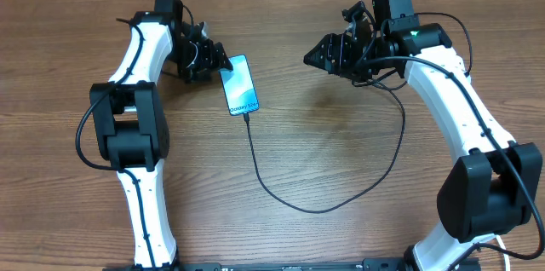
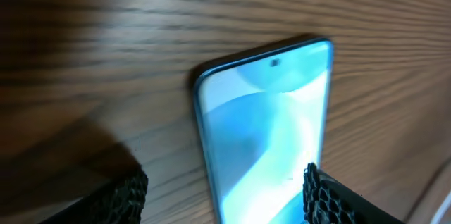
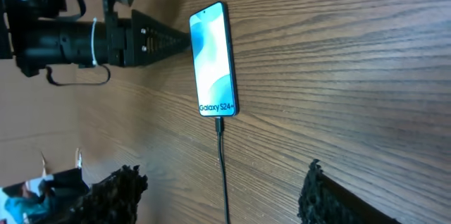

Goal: Plug charger to phone and switch on socket

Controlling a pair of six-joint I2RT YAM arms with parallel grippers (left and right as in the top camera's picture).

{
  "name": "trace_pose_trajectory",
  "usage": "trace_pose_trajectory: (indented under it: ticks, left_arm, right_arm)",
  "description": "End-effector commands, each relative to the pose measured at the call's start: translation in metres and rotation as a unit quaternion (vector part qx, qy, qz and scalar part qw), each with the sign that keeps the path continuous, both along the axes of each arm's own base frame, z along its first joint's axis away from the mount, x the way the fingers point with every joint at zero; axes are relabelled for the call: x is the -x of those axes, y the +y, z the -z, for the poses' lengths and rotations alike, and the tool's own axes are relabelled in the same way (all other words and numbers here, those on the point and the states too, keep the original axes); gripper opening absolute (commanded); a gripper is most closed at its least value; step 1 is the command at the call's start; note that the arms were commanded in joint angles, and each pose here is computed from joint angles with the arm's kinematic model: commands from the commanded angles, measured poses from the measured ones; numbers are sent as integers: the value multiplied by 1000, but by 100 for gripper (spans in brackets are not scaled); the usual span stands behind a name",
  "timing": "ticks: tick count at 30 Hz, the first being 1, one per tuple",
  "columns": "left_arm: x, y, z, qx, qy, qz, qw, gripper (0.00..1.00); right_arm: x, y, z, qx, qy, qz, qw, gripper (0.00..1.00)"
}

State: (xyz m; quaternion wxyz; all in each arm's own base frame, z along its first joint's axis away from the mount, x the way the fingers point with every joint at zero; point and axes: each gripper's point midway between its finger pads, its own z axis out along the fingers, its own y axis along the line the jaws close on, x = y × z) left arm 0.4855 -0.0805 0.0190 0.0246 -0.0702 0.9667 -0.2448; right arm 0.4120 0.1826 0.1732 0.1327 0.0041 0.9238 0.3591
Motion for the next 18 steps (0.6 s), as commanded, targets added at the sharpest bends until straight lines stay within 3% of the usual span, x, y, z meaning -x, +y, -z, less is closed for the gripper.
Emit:
trace_pose_trajectory:
  ticks: [1,2,5,7,10,12,18]
  left_arm:
    - [-8,36,-10,-76,-15,-4,997,75]
    - [-15,37,-29,-75,-31,-6,997,75]
    - [-32,37,-88,-78,-92,-4,993,75]
    - [-41,37,-127,-79,-135,-5,988,76]
    - [-50,37,-183,-80,-199,-10,977,81]
    - [-53,37,-222,-81,-246,-14,966,100]
    - [-52,37,-240,-81,-266,-15,961,100]
  right_arm:
    - [-11,-22,-8,7,-6,23,1000,66]
    - [-13,-31,-11,8,-10,26,1000,57]
    - [-19,-68,-21,16,-13,52,998,19]
    - [-24,-95,-26,17,-10,83,996,4]
    - [-31,-138,-31,19,-14,131,991,4]
    - [-34,-189,-28,33,-12,187,982,4]
    - [-20,-293,-17,75,7,309,948,4]
